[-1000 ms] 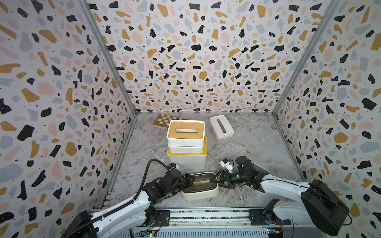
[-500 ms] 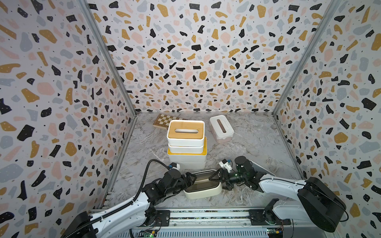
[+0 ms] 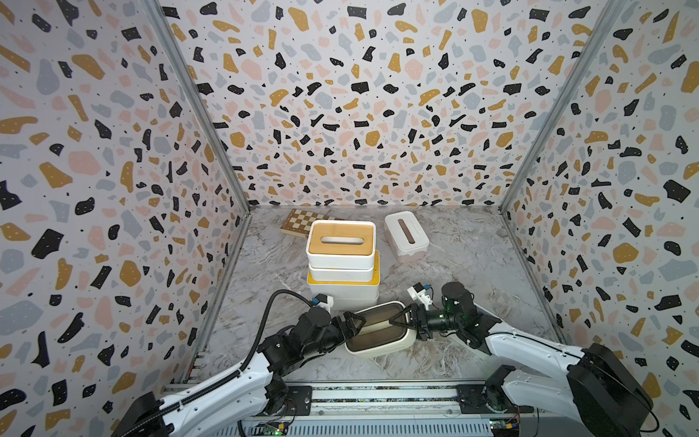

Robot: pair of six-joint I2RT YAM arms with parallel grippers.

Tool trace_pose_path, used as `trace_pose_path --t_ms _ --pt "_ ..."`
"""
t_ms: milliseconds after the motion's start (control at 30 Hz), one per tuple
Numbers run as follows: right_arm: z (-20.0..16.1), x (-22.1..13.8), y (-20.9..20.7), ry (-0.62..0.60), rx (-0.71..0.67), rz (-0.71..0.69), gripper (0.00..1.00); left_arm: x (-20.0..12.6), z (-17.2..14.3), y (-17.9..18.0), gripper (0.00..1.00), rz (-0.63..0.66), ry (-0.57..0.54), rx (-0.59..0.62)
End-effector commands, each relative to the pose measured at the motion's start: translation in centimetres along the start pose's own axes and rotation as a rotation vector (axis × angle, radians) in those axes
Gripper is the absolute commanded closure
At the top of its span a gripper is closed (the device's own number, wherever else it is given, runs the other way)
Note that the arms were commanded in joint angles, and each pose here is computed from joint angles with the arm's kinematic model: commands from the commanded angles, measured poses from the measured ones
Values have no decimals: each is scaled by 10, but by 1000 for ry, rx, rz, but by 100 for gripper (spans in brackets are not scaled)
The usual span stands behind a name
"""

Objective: Stack the tissue boxes
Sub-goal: Pick up the tissue box from the center of the board, then place the tissue box at the tissue box.

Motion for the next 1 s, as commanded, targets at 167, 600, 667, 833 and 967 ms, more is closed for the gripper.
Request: trace_pose_path --t_ms 167,600,667,833,967 --pt "15 -24 43 -31 -127 45 30 -31 10 -23 0 8 -26 72" --pt "29 -85 120 -105 -181 146 34 -126 48 -69 0 190 -121 357" --pt "24 -87 124 -89 -180 161 34 -134 51 -76 1 202 -119 399" --pt "10 -96 146 -44 -254 159 35 -159 63 -102 0 160 -171 460" --pt "-1 -107 178 -12 -316 257 34 -183 75 -118 0 172 -225 509"
Point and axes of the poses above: each gripper's point midway between its finger pads, its own x axis out along the fingers, its own y axis along the line the jaws close on, z = x × y, the point moved 2 cm from there along -x, back along the fingers, and after that the axes turned 4 degrees about x, right-handed, at the moved point
